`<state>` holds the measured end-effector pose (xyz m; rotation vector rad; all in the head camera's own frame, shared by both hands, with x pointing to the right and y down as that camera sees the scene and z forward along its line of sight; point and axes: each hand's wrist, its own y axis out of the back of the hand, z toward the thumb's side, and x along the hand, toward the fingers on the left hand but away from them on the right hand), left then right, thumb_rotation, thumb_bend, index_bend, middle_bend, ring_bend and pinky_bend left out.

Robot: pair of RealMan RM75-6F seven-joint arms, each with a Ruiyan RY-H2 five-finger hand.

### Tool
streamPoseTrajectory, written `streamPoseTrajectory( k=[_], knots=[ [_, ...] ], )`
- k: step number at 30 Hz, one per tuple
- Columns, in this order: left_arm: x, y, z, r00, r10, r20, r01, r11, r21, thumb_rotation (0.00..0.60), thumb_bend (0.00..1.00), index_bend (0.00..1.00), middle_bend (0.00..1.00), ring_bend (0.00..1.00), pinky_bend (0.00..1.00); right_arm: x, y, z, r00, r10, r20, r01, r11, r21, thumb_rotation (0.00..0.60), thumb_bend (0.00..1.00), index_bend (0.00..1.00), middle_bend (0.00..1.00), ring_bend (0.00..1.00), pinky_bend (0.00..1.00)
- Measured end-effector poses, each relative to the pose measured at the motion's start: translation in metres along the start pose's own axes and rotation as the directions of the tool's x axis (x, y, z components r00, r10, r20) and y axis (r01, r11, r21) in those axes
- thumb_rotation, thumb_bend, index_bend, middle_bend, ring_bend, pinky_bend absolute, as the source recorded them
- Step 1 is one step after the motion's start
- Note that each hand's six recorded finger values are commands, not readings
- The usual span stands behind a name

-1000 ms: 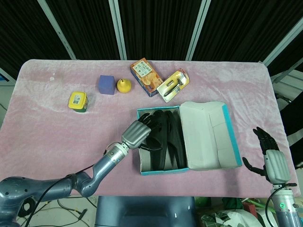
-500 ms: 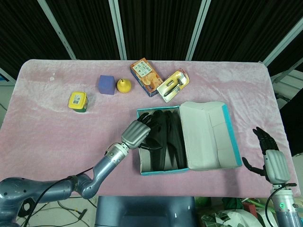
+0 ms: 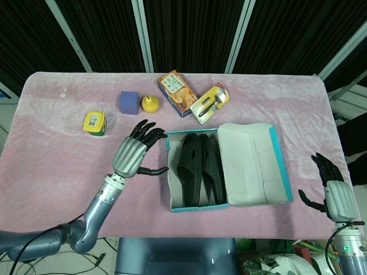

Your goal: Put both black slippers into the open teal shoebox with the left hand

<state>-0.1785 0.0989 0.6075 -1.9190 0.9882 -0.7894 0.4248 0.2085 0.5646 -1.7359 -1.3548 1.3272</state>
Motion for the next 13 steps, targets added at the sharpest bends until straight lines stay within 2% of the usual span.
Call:
streamPoseTrajectory(
  k=[2,4,6,10,11,13],
  knots=[
    [-0.016,0.016,-0.015,0.998,0.009,-0.065,-0.005,0.998,0.060,0.180,0.00,0.25,0.20,0.10,0.08,0.000,0.002,-0.003,1.000,-0.001,0.005,0.001,1.000,0.021,0.600,0.23,0.00,0.01,0.00,0.08],
    [-0.029,0.027,-0.025,0.994,0.016,-0.112,-0.005,0.996,0.095,0.195,0.00,0.24,0.20,0.10,0.08,-0.001,0.005,-0.006,1.000,-0.004,0.012,0.004,0.999,0.047,0.600,0.23,0.00,0.00,0.00,0.07],
    [-0.050,0.043,-0.042,0.981,0.033,-0.190,-0.007,0.990,0.139,0.199,0.00,0.24,0.20,0.10,0.08,0.000,0.008,-0.009,1.000,-0.009,0.022,0.007,0.997,0.080,0.600,0.23,0.00,0.00,0.00,0.07],
    [-0.098,0.069,-0.072,0.941,0.058,-0.334,0.008,0.981,0.193,0.204,0.00,0.24,0.20,0.10,0.08,0.003,0.014,-0.018,0.999,-0.017,0.052,0.009,0.989,0.146,0.600,0.23,0.00,0.00,0.00,0.06],
    [-0.113,0.074,-0.079,0.926,0.060,-0.374,0.018,0.979,0.202,0.205,0.00,0.24,0.20,0.10,0.08,0.005,0.015,-0.020,0.998,-0.020,0.062,0.009,0.986,0.164,0.600,0.23,0.00,0.00,0.00,0.06],
    [-0.135,0.078,-0.086,0.904,0.060,-0.423,0.031,0.978,0.205,0.207,0.00,0.24,0.21,0.10,0.08,0.009,0.017,-0.024,0.997,-0.026,0.076,0.012,0.982,0.188,0.600,0.23,0.00,0.00,0.00,0.06]
  ],
)
